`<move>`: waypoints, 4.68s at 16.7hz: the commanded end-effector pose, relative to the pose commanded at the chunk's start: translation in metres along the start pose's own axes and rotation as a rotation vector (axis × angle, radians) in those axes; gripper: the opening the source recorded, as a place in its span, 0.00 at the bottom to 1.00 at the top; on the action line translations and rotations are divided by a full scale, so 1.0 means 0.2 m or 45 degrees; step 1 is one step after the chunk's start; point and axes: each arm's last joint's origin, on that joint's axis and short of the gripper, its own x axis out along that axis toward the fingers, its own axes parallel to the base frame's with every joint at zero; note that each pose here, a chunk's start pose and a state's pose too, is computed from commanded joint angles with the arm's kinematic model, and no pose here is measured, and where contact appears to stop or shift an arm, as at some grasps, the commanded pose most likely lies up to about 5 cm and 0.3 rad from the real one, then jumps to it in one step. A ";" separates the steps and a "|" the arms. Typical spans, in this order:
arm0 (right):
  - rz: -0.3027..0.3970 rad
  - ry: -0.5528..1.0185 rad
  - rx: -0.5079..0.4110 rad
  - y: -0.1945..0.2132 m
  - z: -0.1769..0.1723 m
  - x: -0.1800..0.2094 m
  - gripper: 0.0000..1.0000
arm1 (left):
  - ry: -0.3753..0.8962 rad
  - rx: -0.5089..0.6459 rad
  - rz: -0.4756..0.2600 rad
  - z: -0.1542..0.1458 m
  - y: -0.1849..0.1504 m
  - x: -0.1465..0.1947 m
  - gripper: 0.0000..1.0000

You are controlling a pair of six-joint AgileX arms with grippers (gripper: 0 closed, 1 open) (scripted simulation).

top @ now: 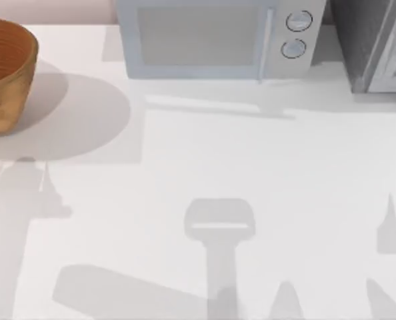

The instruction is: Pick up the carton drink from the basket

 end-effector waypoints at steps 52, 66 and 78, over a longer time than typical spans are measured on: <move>0.000 0.000 0.000 0.00 0.00 0.00 1.00 | 0.125 -0.013 0.701 -0.38 -1.05 0.19 0.00; 0.000 0.000 0.000 0.00 0.00 0.00 1.00 | 0.100 0.032 0.712 -0.53 -0.89 0.28 0.00; 0.000 0.000 0.000 0.00 0.00 0.00 1.00 | 0.100 0.032 0.712 -0.53 -0.89 0.28 0.68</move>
